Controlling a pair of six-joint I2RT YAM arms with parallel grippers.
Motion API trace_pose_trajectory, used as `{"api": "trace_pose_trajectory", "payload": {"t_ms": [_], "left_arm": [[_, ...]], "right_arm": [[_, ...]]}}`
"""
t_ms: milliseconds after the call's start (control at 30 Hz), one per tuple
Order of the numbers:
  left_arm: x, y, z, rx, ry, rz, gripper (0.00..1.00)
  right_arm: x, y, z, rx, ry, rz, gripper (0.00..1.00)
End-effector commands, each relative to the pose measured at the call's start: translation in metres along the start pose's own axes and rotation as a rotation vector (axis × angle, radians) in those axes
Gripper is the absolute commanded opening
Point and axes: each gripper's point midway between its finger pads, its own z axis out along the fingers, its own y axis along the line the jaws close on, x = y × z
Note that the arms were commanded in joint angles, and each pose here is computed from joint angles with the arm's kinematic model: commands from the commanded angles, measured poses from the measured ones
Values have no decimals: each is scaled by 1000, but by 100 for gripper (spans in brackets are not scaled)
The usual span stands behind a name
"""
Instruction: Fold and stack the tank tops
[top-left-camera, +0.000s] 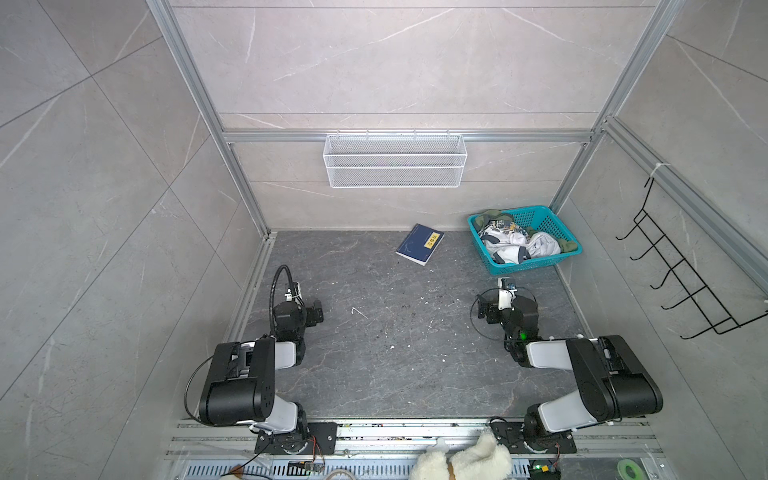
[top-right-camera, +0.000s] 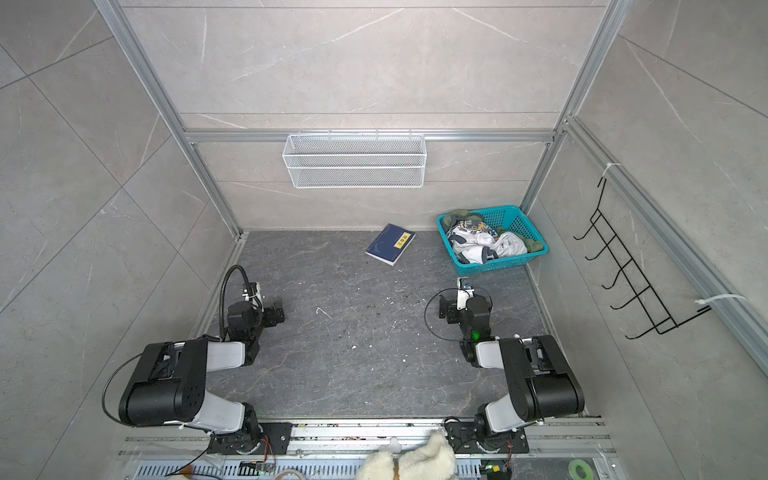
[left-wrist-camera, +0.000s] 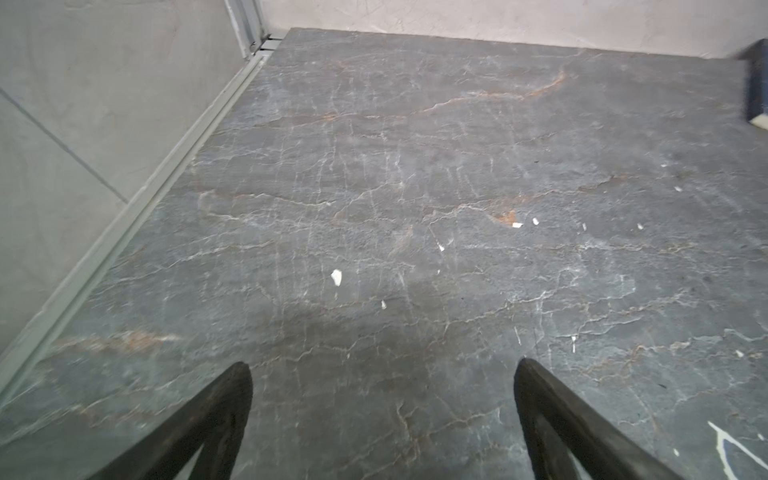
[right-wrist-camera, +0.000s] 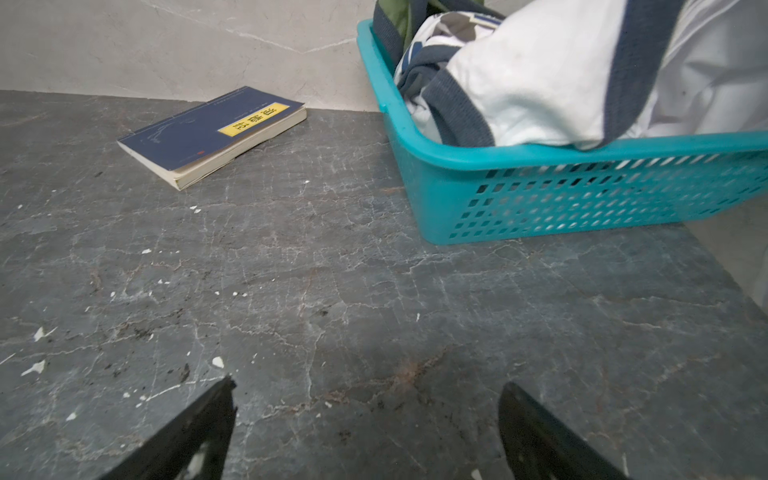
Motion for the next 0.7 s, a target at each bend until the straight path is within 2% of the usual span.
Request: {"api": "trace_pose_trajectory", "payload": {"t_ms": [0,100,167,300,400,467,500,667], "left_arm": [[-40,-4,-15,-36,-83,34,100],[-58,-17,-39,-41,-138,73,100],[-73,-23,-56,-20,-156,23,100],[-101,-20,-90,-3,-149,-265,100],[-103,-12,-109,-28,-94,-475,100],[-98,-14,-115,-18,-54,-532,100],[-92,-12,-117,-34,-28,-560,100],[-50,10,-125,-198,87,-656,100]], "right_arm": [[-18,13,-6,-60,-35,-40,99],[-33,18,-27,-61,-93,-67,99],[-49,17,-41,-53,-117,-51,99],[-90,34,-73,-161,-156,16,99],[-116,34,-92,-179,-152,107,99],[-121,11,-96,-53,-105,222,99],[-117,-8,-98,61,-62,292,99],[-87,-80,-112,538,71,476,99]]}}
